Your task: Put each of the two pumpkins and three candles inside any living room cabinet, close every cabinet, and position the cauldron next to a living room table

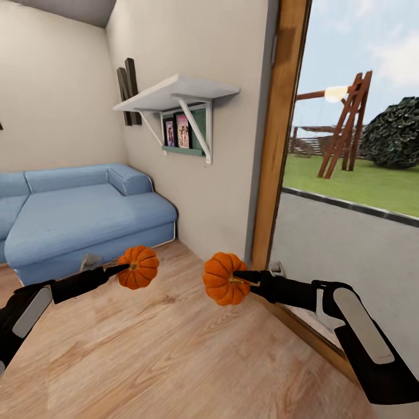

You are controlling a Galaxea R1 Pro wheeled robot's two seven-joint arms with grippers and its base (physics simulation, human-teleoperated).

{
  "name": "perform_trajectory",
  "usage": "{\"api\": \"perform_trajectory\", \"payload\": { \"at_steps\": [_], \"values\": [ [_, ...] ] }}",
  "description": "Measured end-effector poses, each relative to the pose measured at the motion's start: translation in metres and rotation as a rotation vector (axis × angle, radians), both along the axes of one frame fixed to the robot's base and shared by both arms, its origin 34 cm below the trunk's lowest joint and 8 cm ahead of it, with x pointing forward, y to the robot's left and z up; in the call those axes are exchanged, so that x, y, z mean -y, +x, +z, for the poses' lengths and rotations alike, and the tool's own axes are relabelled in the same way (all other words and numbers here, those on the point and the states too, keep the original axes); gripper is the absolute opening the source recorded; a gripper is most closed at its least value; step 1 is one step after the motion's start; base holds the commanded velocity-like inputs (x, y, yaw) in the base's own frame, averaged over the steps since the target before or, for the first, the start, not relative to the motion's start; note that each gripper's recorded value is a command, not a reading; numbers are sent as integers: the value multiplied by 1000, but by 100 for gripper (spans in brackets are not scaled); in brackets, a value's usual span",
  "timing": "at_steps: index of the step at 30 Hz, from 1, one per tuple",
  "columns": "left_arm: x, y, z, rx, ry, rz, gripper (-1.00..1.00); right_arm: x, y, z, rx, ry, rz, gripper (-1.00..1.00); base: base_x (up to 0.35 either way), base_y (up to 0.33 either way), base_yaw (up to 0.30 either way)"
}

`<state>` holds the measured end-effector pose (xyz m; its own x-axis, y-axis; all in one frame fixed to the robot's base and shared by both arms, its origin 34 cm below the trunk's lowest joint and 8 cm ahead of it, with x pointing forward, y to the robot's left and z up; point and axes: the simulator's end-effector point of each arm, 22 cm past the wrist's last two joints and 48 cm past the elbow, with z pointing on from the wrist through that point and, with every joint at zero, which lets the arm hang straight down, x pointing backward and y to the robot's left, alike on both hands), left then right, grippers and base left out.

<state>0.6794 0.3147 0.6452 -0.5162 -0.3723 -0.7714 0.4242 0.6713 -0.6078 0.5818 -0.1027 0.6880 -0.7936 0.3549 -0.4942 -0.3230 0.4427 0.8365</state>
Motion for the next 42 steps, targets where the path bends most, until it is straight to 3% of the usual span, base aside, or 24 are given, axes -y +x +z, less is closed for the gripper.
{"api": "perform_trajectory", "payload": {
  "at_steps": [18, 42],
  "values": [
    [0, -17, 62, 103, 1, 0, -100, 0, -21, 52, 101, 1, -1, -100, 0, 0, 85],
    [0, -40, 121, 204, 3, 2, -100, 0, -47, 102, 202, 4, 0, -100, 0, 0, 7]
  ]
}}
